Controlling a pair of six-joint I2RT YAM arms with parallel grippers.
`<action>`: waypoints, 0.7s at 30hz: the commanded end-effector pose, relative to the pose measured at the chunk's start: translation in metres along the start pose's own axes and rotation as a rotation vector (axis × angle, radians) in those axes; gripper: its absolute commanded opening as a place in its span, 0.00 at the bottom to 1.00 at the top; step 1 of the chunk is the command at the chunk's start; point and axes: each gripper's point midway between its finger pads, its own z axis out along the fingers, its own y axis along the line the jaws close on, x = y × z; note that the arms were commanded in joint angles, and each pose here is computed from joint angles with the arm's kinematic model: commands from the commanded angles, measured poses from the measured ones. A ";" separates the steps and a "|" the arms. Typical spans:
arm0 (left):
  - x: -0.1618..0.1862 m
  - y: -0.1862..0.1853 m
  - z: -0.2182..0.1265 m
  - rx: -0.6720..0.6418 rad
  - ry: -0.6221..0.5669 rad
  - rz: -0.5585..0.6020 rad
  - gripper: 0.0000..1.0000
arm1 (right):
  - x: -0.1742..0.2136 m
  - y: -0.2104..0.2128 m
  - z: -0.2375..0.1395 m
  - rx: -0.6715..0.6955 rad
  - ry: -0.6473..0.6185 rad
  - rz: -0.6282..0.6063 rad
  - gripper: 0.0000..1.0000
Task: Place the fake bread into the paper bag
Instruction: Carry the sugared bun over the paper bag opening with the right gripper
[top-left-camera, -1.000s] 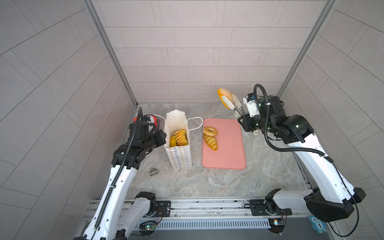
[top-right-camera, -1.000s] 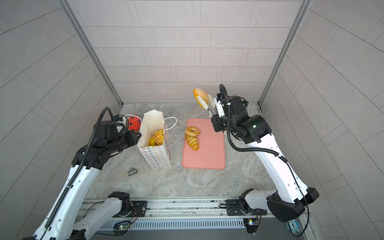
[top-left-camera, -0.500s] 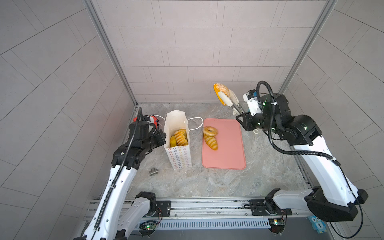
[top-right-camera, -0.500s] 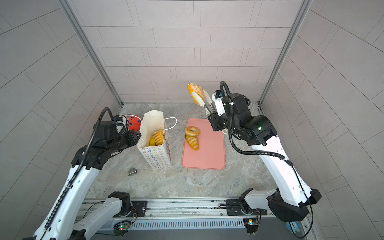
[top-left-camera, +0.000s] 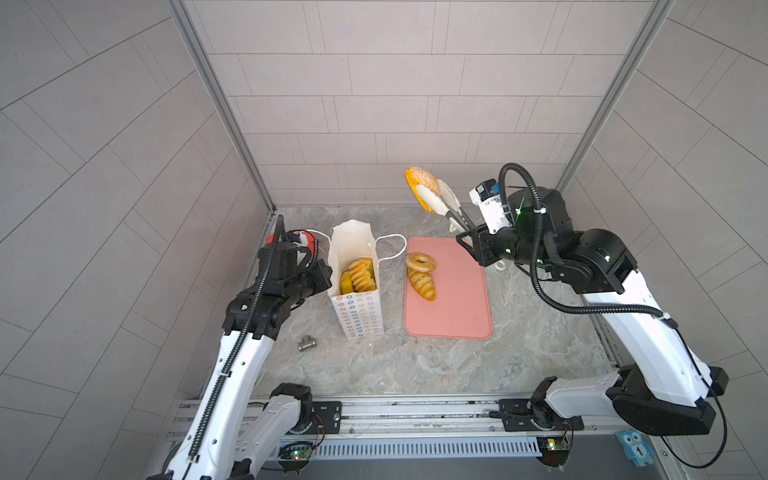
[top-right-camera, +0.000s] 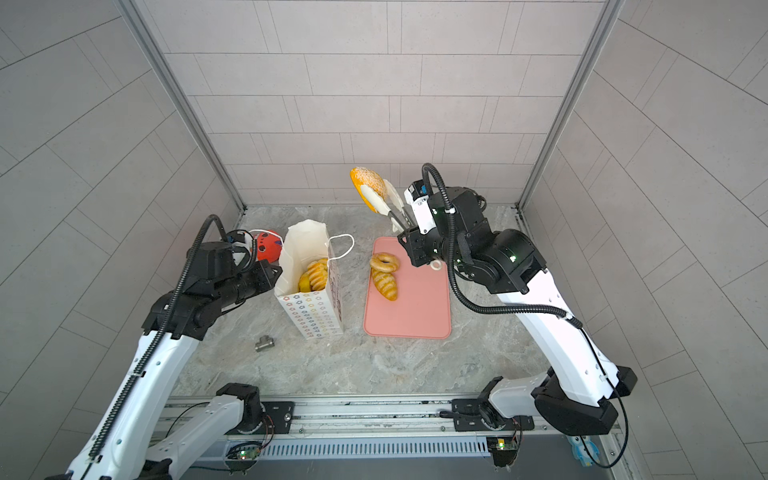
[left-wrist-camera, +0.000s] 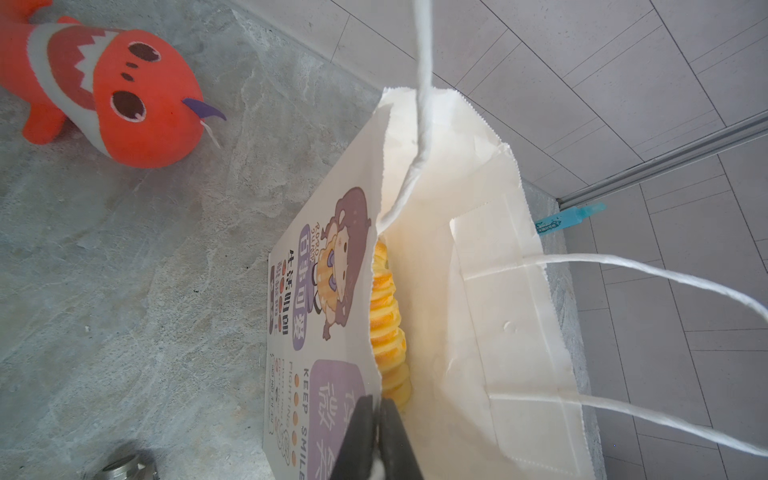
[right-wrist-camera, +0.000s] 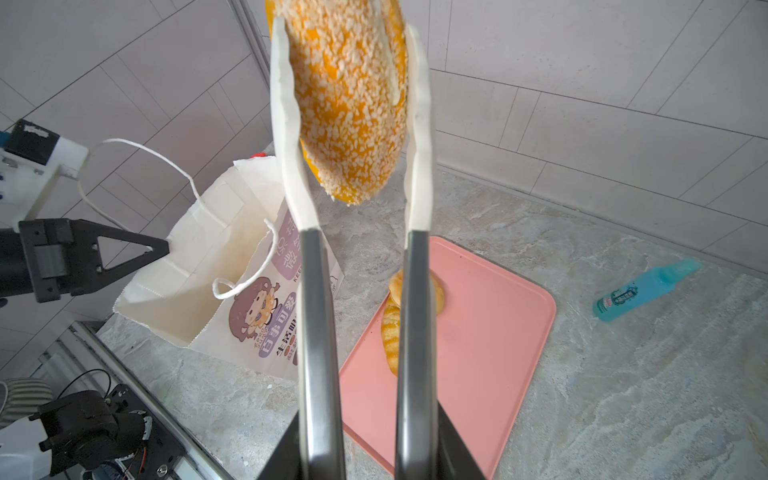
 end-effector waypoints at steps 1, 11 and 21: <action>-0.003 -0.002 -0.007 0.006 -0.024 0.003 0.09 | -0.017 0.013 -0.007 -0.019 -0.063 -0.005 0.37; -0.002 -0.002 -0.008 0.005 -0.024 0.003 0.09 | -0.017 0.056 0.005 -0.085 -0.046 -0.070 0.36; -0.002 -0.002 -0.008 0.007 -0.024 0.003 0.09 | -0.014 0.083 0.017 -0.124 -0.022 -0.104 0.37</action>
